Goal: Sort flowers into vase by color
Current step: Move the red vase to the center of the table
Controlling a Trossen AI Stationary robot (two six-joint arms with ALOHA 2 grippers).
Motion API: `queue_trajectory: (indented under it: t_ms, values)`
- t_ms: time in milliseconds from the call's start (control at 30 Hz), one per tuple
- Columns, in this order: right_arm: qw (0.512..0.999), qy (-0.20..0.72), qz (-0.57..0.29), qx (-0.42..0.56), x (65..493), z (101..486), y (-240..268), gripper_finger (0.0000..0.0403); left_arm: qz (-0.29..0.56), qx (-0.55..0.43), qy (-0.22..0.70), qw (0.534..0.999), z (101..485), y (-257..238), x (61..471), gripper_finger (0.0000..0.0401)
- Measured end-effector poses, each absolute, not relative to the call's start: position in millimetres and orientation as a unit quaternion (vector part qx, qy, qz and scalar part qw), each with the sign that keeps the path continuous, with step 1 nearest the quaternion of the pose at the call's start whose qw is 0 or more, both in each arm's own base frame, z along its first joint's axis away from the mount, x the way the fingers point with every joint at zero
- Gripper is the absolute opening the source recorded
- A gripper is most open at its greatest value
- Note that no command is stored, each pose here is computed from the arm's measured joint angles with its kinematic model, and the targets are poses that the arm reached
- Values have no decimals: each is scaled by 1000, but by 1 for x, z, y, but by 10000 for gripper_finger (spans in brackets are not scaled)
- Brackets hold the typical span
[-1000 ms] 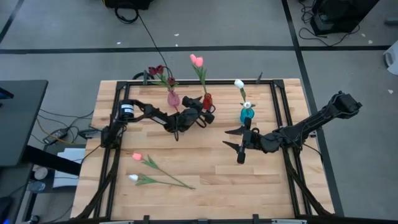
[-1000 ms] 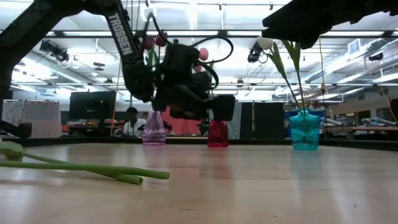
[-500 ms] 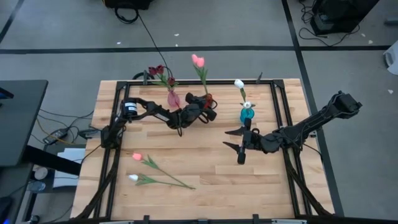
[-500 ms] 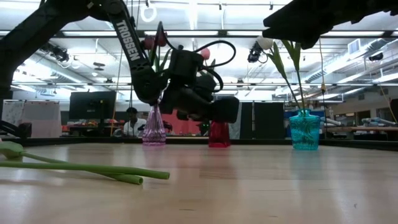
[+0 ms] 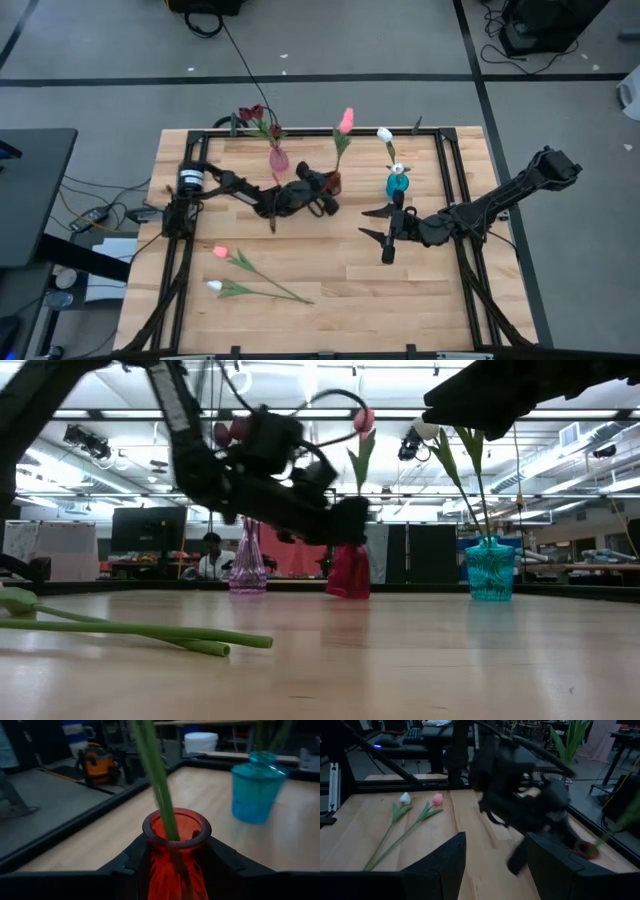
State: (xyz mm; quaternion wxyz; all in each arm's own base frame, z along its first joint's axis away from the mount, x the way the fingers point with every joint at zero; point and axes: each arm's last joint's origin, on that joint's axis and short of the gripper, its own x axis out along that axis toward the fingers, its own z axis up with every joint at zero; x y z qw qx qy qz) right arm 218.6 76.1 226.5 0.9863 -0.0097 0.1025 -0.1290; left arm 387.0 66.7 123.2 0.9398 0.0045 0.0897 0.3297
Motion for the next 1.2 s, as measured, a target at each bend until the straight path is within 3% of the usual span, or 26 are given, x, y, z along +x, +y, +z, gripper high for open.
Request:
queue_trajectory:
  t_ms: [333, 533, 900, 1200]
  values:
    - [989, 102, -108, -12, 215, 227, 85, 210, 179, -66, 103, 976, 125, 15, 318, 138]
    - [989, 91, -117, -5, 217, 229, 82, 210, 81, -75, 94, 989, 122, -13, 307, 138]
    - [988, 89, -125, -12, 219, 230, 77, 210, 101, -2, 77, 992, 125, -19, 348, 138]
    - [987, 103, -121, -23, 219, 227, 78, 210, 125, -11, 83, 989, 119, -16, 346, 162]
